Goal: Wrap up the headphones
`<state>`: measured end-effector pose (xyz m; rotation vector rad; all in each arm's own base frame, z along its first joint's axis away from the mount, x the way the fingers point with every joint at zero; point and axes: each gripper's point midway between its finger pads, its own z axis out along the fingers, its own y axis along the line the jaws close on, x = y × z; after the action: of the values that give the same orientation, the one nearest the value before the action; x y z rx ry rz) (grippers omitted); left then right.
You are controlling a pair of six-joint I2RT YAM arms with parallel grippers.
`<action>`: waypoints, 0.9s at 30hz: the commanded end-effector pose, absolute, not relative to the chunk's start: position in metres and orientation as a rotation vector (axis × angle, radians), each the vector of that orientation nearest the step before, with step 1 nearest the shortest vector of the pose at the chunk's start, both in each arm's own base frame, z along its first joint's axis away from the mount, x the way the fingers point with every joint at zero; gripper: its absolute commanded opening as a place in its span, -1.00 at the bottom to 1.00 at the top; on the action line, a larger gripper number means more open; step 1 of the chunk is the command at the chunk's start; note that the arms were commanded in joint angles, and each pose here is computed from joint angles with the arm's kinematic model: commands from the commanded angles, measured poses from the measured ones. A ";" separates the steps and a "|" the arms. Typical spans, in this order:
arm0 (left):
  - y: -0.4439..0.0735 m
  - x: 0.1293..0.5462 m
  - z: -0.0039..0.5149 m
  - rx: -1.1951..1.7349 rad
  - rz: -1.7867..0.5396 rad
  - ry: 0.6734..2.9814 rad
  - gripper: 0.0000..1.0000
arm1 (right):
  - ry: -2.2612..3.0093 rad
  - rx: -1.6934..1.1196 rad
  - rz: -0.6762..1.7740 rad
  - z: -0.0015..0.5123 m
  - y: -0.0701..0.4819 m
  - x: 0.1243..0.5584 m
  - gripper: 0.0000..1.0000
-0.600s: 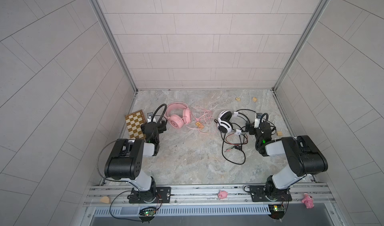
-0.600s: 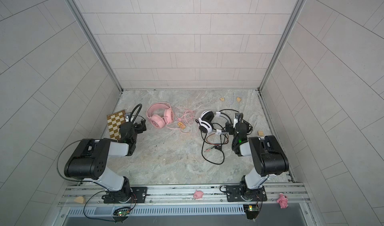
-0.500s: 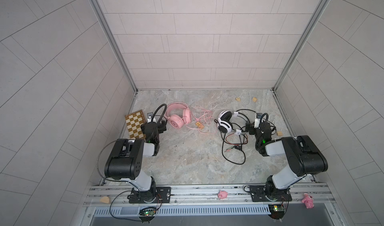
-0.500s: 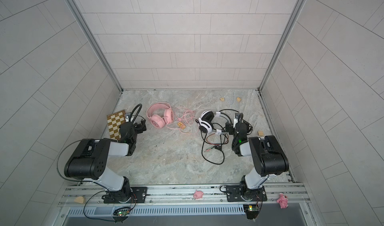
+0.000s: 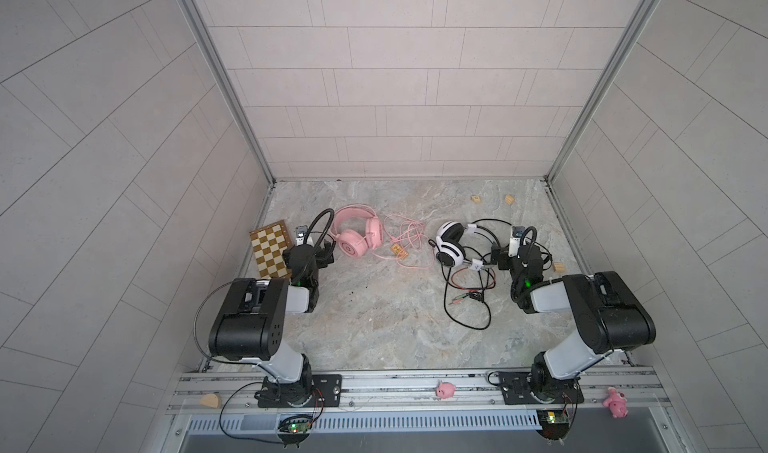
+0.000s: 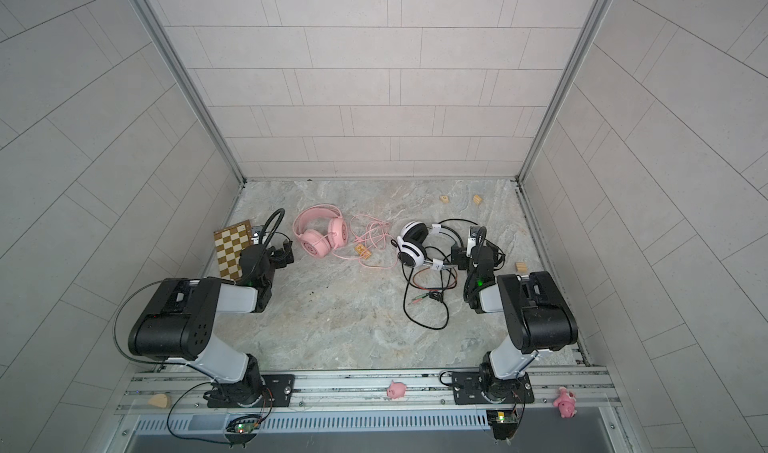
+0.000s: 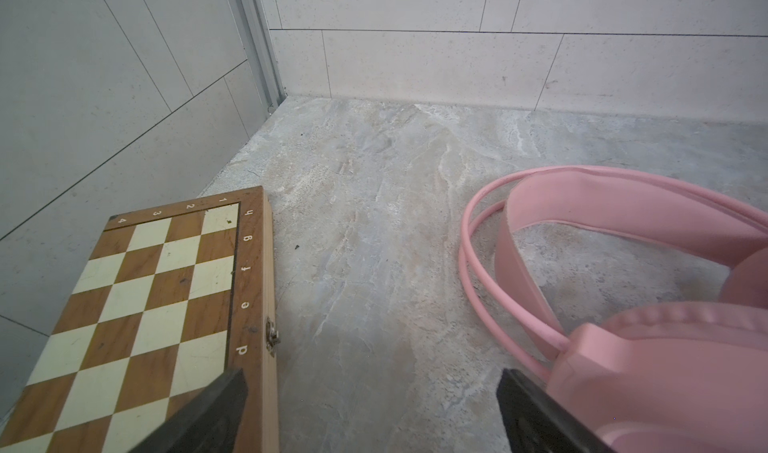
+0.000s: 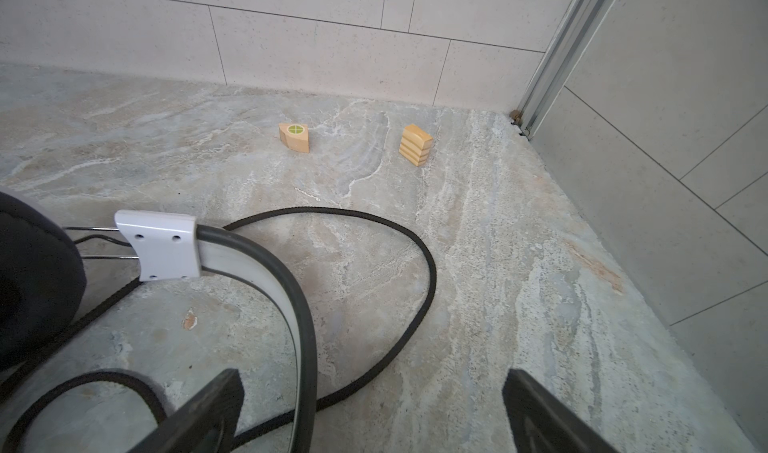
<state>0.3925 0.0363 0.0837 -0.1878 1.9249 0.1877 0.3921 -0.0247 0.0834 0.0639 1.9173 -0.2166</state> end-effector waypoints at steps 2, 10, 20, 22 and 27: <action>0.033 0.396 0.087 -0.166 0.177 1.917 1.00 | 1.902 0.051 -0.222 0.090 -0.023 0.394 0.98; 0.032 0.396 0.087 -0.164 0.173 1.918 1.00 | 1.902 0.050 -0.222 0.090 -0.023 0.394 0.99; 0.033 0.390 0.103 -0.170 0.175 1.900 1.00 | 1.861 0.077 -0.234 0.118 -0.027 0.386 0.99; 0.034 0.389 0.112 -0.181 0.181 1.919 1.00 | 1.864 0.062 -0.224 0.136 -0.025 0.384 0.99; 0.044 0.383 0.133 -0.385 0.151 2.049 1.00 | 1.864 0.324 -0.055 0.176 -0.028 0.374 0.99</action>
<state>0.3921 0.0384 0.1300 -0.2515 1.9412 0.1647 0.3831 -0.0263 0.1805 0.1753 1.7796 -0.1380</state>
